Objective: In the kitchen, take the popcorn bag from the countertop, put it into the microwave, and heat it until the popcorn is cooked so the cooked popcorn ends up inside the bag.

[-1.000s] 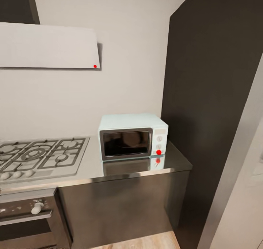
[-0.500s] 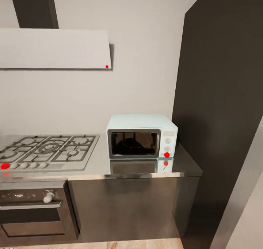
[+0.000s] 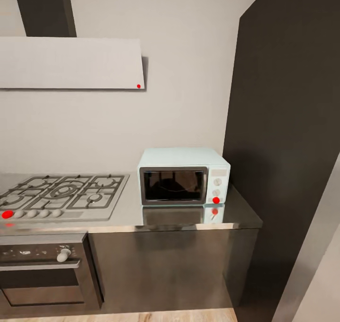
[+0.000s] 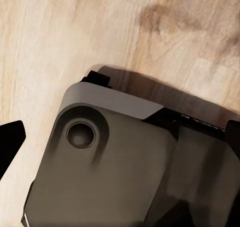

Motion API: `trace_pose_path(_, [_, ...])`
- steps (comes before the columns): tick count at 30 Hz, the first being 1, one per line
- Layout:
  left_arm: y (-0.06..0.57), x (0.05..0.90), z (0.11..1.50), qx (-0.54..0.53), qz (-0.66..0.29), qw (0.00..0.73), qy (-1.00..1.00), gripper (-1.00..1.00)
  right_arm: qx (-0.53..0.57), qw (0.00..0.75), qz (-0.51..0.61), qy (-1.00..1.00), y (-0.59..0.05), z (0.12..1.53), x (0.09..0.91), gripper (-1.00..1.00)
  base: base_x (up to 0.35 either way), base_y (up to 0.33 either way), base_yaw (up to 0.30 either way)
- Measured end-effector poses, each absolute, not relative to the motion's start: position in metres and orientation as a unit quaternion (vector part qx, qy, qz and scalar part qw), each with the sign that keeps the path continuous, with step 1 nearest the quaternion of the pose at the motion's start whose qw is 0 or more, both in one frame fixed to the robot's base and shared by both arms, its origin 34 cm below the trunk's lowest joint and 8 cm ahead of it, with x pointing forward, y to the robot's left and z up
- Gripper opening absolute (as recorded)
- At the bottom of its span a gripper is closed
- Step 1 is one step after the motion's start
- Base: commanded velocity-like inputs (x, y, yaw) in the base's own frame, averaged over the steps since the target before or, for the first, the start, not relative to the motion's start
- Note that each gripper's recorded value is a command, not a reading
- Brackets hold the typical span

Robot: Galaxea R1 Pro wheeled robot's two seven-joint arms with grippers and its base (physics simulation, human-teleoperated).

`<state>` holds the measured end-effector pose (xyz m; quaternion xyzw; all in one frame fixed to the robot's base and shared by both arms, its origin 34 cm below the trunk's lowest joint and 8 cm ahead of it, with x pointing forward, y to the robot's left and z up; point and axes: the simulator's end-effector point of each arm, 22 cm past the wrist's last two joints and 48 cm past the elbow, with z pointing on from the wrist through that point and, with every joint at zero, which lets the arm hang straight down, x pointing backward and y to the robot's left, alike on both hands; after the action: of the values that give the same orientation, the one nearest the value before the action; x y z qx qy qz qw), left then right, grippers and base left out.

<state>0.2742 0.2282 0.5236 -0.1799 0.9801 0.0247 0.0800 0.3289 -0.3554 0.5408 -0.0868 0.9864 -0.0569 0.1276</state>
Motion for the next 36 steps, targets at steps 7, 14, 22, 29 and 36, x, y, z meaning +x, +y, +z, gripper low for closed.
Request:
trace_pose_path(7, [0.228,0.274,0.524,-0.180,0.025,0.080,0.980,1.00,-0.086,0.121,-0.057,0.987,-0.354,0.540,0.326,1.00,0.000,0.000,0.000])
trace_pose_path(14, [0.227,0.274,0.524,-0.180,0.024,0.080,0.980,1.00,-0.100,0.173,-0.007,0.980,-0.271,0.547,0.371,1.00,0.000,0.000,0.000])
trace_pose_path(22, [0.228,0.274,0.524,-0.179,0.025,0.080,0.980,1.00,-0.069,0.268,-0.041,0.960,-0.294,0.658,0.533,1.00,0.000,0.000,0.000])
trace_pose_path(29, [0.229,0.275,0.524,-0.179,0.025,0.081,0.980,1.00,-0.010,0.330,-0.041,0.943,-0.322,0.816,0.600,1.00,0.000,0.000,0.000])
trace_pose_path(36, [0.229,0.275,0.524,-0.179,0.025,0.081,0.980,1.00,0.008,0.347,-0.044,0.937,-0.312,0.883,0.602,1.00,0.000,0.000,0.000])
